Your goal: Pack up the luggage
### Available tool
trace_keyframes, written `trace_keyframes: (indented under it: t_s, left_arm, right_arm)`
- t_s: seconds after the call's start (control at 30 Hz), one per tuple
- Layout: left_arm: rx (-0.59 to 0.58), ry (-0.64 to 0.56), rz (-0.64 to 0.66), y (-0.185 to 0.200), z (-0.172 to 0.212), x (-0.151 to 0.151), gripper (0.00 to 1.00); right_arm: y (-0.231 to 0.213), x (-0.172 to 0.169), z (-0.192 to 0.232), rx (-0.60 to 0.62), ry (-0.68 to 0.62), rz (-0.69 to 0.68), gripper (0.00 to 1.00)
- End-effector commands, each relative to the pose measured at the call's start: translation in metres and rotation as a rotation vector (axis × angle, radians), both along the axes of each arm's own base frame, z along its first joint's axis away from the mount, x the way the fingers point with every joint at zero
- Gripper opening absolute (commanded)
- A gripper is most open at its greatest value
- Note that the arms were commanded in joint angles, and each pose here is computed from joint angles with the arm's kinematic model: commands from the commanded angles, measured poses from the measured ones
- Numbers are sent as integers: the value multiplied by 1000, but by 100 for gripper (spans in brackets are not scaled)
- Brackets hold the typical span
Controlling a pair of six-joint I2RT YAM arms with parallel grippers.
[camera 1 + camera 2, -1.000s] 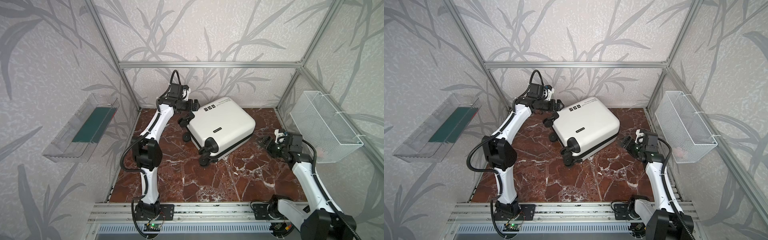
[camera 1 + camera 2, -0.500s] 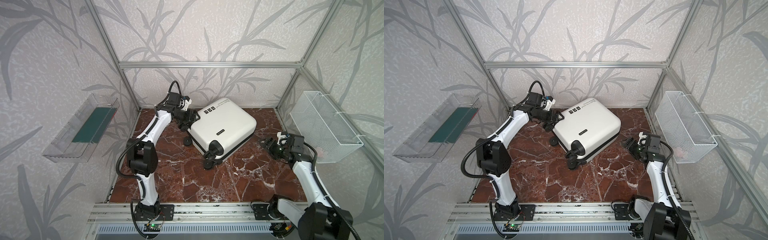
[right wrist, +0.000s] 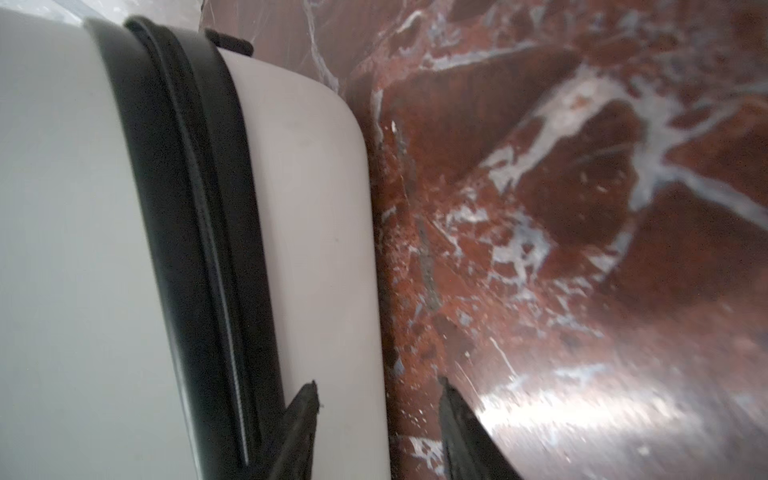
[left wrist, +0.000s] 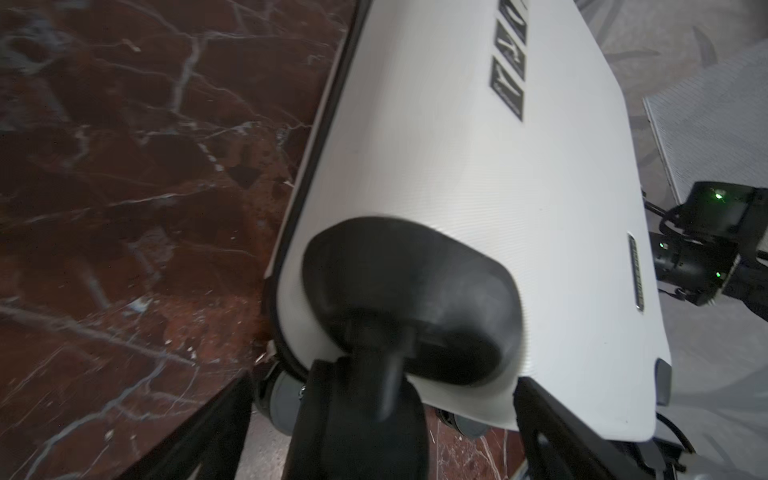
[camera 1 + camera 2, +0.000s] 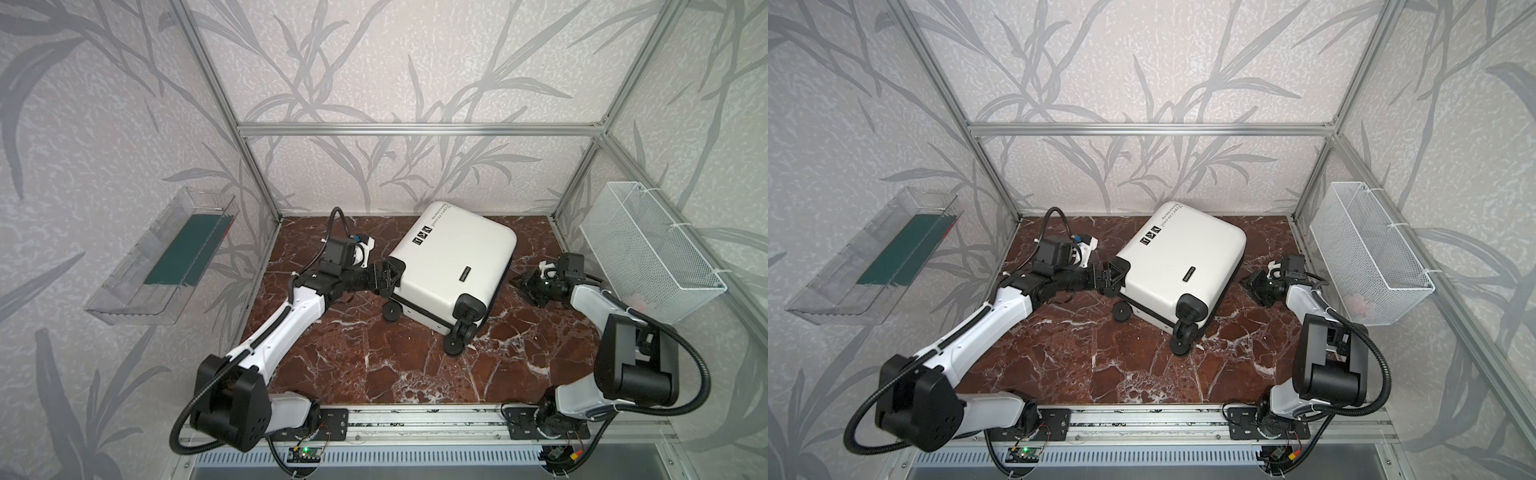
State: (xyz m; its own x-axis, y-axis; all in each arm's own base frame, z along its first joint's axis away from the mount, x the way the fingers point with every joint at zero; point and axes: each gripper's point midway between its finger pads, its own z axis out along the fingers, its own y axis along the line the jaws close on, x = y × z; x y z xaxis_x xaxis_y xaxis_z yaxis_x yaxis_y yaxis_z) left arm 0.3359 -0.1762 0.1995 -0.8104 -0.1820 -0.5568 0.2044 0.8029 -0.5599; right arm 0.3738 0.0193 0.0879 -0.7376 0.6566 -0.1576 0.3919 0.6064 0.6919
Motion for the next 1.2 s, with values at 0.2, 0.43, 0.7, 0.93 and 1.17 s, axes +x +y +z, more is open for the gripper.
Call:
trace_keyframes:
  t_s: [0.2,0.43,0.7,0.93,1.17]
  left_arm:
    - [-11,-34,237,31,26,12,99]
    - [-80,-39,271,30,44,8,99]
    - [-222,-19,298,18,82,10,99]
    - [-317,4,363,-10,124,11,99]
    - [-350,72,488,-21,156,3,99]
  right_arm:
    - [69,63,18,-1,-51,162,46]
    - [108,119,41,-17,-102,270,47]
    - [79,69,99,-215,-207,223,64]
    - [106,-31,132,-382,-302,327,76]
    - [136,-80,137,-624,-337,421,83]
